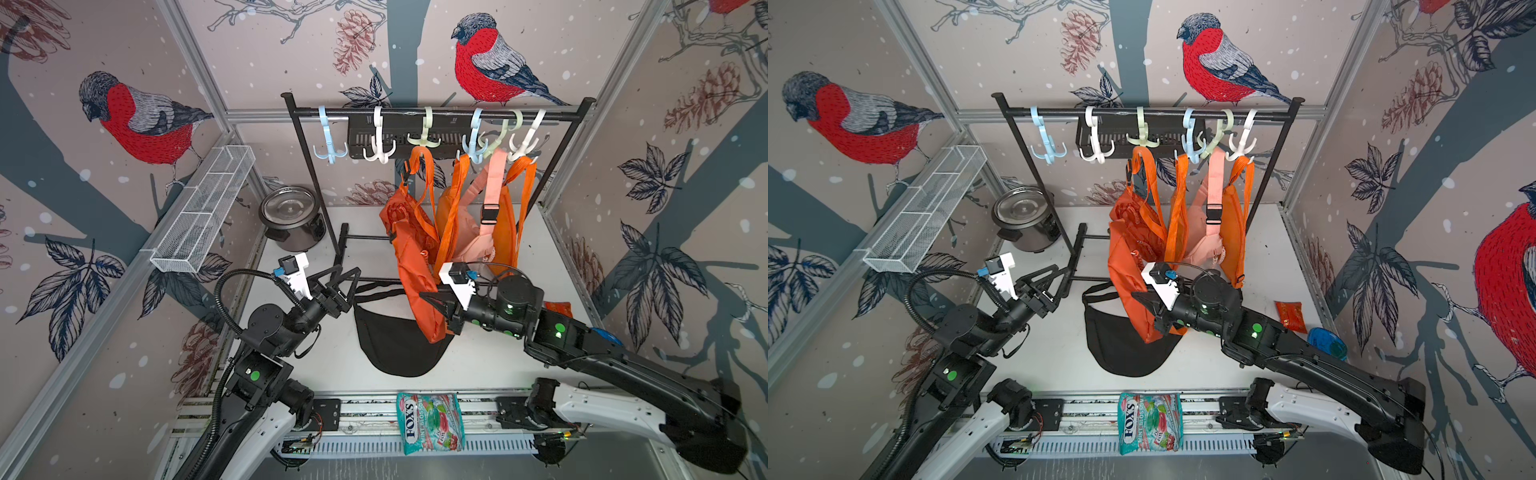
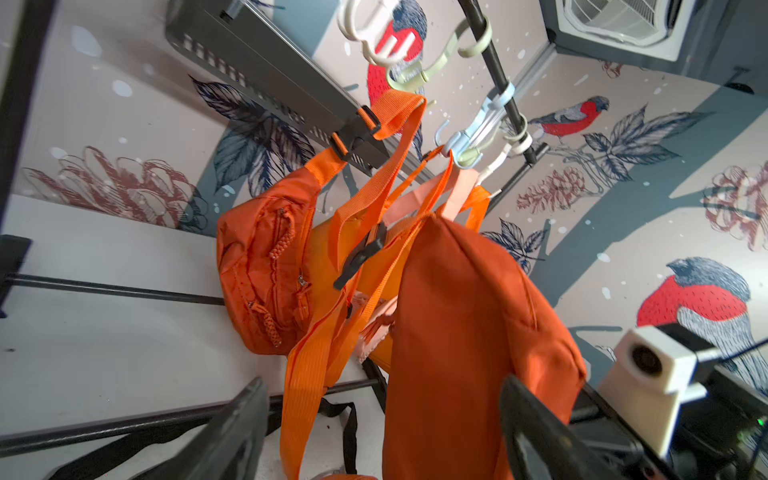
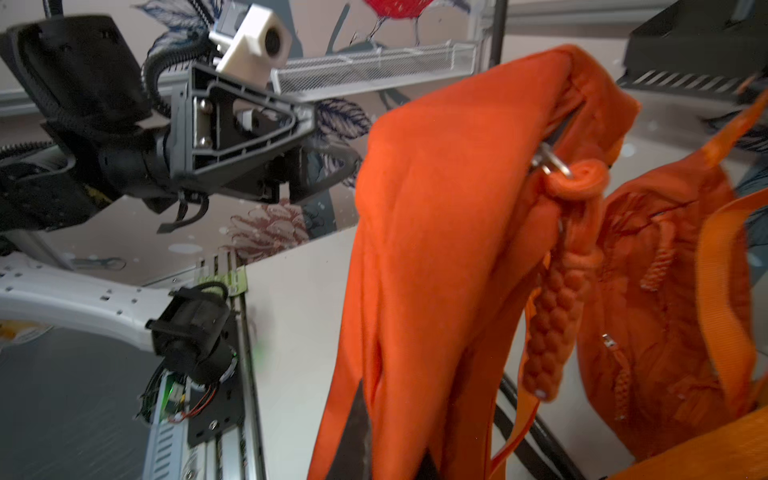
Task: Hang the bag on a hook
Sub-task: Pick up the bag from the bag.
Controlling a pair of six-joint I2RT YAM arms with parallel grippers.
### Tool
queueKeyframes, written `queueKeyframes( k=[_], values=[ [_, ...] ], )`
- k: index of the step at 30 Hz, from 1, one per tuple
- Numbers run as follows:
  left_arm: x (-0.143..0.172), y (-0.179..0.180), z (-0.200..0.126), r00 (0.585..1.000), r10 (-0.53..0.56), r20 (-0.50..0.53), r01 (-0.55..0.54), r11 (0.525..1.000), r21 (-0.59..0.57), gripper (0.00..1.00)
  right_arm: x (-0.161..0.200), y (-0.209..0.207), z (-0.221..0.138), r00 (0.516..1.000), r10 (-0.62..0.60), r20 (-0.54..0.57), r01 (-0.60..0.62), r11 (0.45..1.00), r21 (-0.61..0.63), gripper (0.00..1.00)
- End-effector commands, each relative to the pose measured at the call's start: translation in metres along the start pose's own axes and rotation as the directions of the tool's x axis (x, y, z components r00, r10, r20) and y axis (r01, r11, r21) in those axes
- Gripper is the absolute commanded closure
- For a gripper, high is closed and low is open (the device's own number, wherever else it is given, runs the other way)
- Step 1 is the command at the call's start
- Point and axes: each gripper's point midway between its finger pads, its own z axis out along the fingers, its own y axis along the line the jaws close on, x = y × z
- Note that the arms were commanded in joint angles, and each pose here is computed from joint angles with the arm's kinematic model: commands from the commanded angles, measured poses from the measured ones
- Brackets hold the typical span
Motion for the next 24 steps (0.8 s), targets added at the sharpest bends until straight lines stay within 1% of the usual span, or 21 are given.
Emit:
queueKeyframes(
  k=[1, 4, 7, 11, 15, 22, 23, 24],
  values=[
    [0.003, -0.035, 0.008, 0.998, 0.026, -0.056, -0.015, 0.982, 0.187, 0.14, -0.040, -0.013, -0.010, 0.985, 0.018, 0.174, -0.029, 0.998, 0.061, 0.93],
    [0.014, -0.050, 0.019, 0.994, 0.033, -0.103, -0.006, 0.968, 0.251, 0.14, -0.046, -0.016, -0.013, 0.978, 0.018, 0.207, -0.034, 0.997, 0.074, 0.92],
    [0.026, -0.067, 0.028, 0.988, 0.067, -0.137, -0.024, 0.957, 0.290, 0.13, -0.047, -0.015, -0.008, 0.979, 0.014, 0.205, -0.029, 0.997, 0.068, 0.91],
    [0.040, -0.084, 0.043, 0.978, 0.081, -0.194, -0.010, 0.940, 0.341, 0.13, -0.040, -0.012, 0.005, 0.987, -0.003, 0.159, -0.005, 0.999, 0.051, 0.90],
    [0.046, -0.093, 0.054, 0.973, 0.084, -0.217, 0.002, 0.929, 0.370, 0.13, -0.031, -0.002, 0.020, 0.994, -0.037, 0.107, 0.033, 0.999, 0.043, 0.90],
    [0.054, -0.091, 0.069, 0.965, 0.094, -0.244, -0.002, 0.936, 0.351, 0.13, -0.016, 0.019, 0.042, 0.991, -0.132, 0.021, 0.130, 0.989, 0.069, 0.90],
    [0.054, -0.091, 0.070, 0.966, 0.093, -0.243, -0.003, 0.937, 0.348, 0.14, -0.014, 0.021, 0.045, 0.990, -0.141, 0.010, 0.140, 0.988, 0.072, 0.90],
    [0.055, -0.090, 0.071, 0.965, 0.093, -0.245, -0.003, 0.939, 0.344, 0.17, -0.012, 0.023, 0.047, 0.989, -0.149, 0.000, 0.148, 0.986, 0.071, 0.90]
  ],
)
